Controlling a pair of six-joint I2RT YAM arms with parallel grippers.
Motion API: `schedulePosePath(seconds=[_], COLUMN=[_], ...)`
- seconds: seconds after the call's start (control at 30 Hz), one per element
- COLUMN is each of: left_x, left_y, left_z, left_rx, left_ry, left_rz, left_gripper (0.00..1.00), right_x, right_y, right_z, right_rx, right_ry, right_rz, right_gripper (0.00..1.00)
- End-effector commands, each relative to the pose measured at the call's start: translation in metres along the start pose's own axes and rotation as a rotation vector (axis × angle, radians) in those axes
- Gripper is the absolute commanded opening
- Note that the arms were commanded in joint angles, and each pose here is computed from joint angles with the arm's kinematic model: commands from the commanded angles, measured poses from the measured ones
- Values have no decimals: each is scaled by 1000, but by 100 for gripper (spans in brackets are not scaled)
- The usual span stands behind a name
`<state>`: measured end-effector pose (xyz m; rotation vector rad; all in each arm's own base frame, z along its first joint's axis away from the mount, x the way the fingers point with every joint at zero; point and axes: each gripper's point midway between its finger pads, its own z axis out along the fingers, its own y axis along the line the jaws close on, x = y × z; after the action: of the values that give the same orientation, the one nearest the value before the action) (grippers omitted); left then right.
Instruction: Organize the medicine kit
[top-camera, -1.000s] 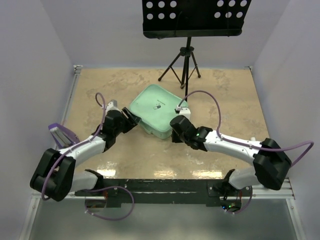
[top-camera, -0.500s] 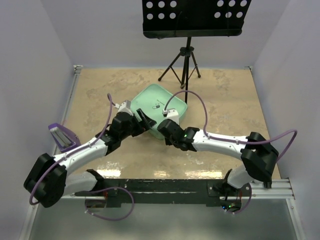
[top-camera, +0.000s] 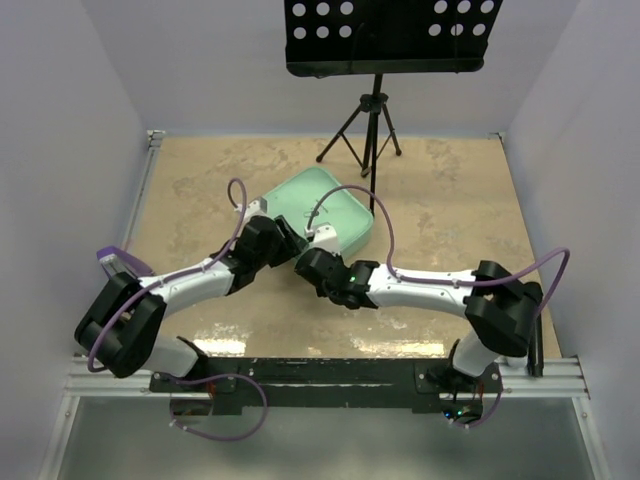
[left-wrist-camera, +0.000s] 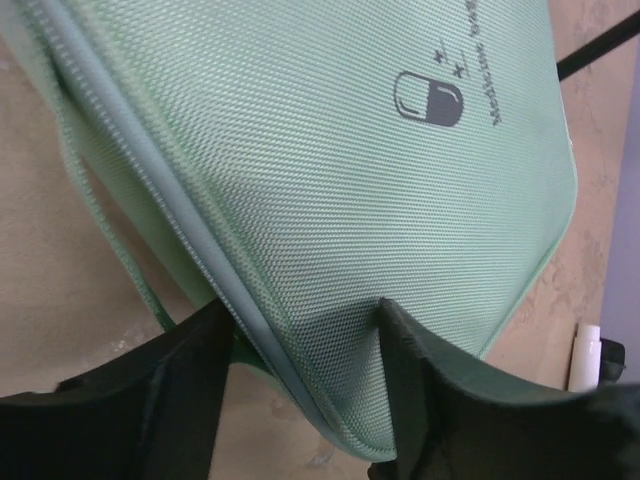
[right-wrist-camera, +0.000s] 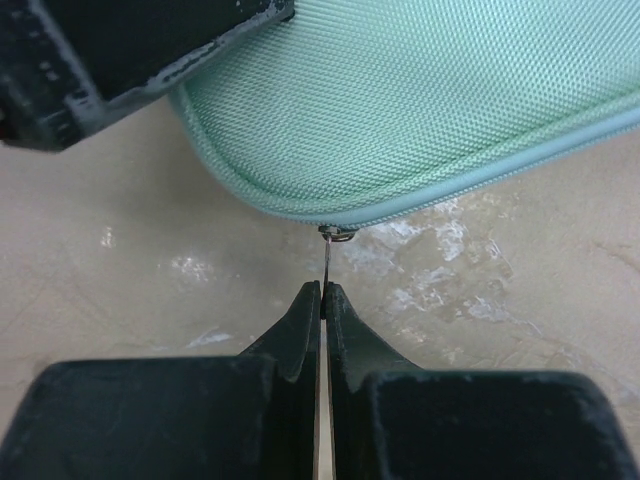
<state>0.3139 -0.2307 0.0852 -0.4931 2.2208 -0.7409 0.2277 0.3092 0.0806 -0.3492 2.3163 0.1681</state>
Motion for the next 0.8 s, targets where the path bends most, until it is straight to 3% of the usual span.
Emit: schedulePosePath(seconds=[0.0,0.17,0.4,0.77], left_x=[-19,-31,-39,-45], left_y=[23,53,79,82], left_z=[5,0,0,-4], left_rx=[-71,-127,-183,-211], left_ry=[-59,-82,-86,-92], left_rz=[44,49,43,88], left_gripper=[46,2,0,0], right_x=[-9,3,5,-15], right_y=[36,20,-50,-133], right_z=[-8,-5,5,5], right_rx=[-62,-6,43,163], right_ry=[-29,5,41,-29], right_rz=[-41,-34,145,413], right_gripper=[0,0,0,0])
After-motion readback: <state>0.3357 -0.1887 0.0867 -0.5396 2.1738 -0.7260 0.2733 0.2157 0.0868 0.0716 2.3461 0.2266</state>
